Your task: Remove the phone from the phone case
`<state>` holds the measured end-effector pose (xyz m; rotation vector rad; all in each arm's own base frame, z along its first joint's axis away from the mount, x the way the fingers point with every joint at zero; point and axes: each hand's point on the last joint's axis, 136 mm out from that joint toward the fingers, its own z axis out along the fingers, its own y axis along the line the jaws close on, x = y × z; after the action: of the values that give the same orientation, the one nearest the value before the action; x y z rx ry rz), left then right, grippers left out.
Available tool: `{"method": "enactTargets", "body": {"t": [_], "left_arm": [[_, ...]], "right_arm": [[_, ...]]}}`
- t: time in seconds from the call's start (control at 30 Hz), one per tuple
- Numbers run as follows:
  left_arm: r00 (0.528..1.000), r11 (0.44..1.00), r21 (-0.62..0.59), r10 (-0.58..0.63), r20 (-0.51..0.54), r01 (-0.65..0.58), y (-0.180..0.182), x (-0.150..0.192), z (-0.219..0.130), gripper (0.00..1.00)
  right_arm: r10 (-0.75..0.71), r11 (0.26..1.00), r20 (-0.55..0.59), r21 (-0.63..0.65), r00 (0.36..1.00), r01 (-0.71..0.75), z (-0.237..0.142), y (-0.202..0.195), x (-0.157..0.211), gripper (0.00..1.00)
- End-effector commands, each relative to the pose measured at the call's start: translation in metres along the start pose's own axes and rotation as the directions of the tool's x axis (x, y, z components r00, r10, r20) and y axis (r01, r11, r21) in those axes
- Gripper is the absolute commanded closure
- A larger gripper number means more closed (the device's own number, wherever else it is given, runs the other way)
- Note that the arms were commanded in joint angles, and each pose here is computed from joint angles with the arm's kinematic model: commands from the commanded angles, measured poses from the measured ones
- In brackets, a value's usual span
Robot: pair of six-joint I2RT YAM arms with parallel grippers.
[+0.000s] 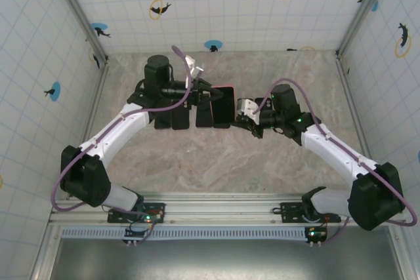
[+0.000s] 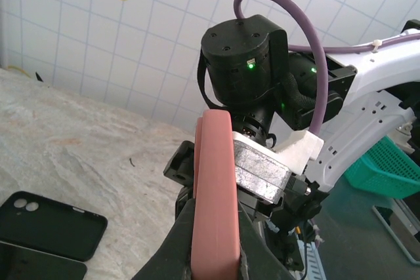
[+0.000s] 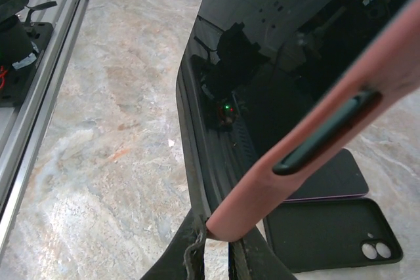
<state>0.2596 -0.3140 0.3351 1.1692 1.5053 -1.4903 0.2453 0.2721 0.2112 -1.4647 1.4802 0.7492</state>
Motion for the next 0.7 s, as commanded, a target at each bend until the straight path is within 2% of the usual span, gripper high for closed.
{"method": "enactTargets", "body": {"t": [0.0, 0.4, 0.47, 0.67], "left_arm": [[0.992, 0.984, 0.132, -0.114, -0.049, 0.12, -0.029, 0.004, 0.006, 1.0], [0.994, 0.985, 0.14, -0.1, -0.037, 0.104, -0.026, 0.0, 0.008, 1.0], [0.99, 0.98, 0.14, -0.134, -0.042, 0.138, -0.026, 0.0, 0.008, 1.0], [0.992, 0.991, 0.041, -0.129, -0.003, 0.129, -0.004, -0.005, 0.008, 1.0]], "right_arm": [[-0.194, 0.97, 0.118, 0.173, 0.974, 0.172, -0.013, -0.029, -0.045, 0.94], [-0.255, 0.932, 0.064, 0.281, 0.965, 0.228, -0.015, -0.039, -0.042, 0.94], [-0.265, 0.925, 0.063, 0.299, 0.962, 0.236, -0.015, -0.039, -0.042, 0.94], [-0.241, 0.946, 0.105, 0.248, 0.965, 0.209, -0.014, -0.027, -0.044, 0.93]]}}
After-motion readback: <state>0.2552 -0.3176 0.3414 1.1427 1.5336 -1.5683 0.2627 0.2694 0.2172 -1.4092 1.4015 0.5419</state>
